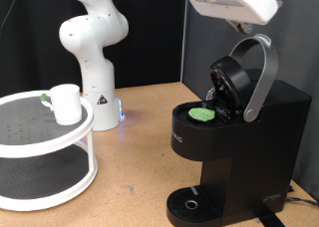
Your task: Make a cup of coffee with the keurig machine
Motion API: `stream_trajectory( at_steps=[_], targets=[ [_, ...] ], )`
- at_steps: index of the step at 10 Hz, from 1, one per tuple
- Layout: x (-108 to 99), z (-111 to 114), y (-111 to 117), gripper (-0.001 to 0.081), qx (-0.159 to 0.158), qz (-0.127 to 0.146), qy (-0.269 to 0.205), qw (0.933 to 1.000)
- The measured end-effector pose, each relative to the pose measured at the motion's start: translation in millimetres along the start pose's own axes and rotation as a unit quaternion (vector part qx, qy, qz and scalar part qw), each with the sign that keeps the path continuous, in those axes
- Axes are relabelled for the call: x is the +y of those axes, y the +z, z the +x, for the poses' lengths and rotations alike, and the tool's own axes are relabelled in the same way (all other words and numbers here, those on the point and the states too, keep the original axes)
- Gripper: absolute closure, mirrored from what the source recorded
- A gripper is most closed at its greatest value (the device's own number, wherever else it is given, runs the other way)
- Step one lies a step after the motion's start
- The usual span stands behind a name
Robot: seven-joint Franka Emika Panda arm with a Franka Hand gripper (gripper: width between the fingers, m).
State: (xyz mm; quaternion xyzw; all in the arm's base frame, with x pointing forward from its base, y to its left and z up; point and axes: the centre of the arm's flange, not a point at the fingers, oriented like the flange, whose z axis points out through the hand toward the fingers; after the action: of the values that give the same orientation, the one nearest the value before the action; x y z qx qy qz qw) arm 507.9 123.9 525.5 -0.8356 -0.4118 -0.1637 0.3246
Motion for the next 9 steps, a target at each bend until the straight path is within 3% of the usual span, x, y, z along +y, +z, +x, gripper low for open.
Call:
stream_trajectory(
  at_steps=[3, 6, 9],
  targets=[
    [11.6, -10.9, -5.8, 0.0805, -0.001, -0.010, 0.013, 0.9999],
    [4.0, 9.7, -19.5, 0.0805, 0.063, 0.004, 0.005, 0.9980],
    [-9.8, 28.9, -12.7, 0.0805, 0.048, -0.001, -0.005, 0.9988]
  ],
)
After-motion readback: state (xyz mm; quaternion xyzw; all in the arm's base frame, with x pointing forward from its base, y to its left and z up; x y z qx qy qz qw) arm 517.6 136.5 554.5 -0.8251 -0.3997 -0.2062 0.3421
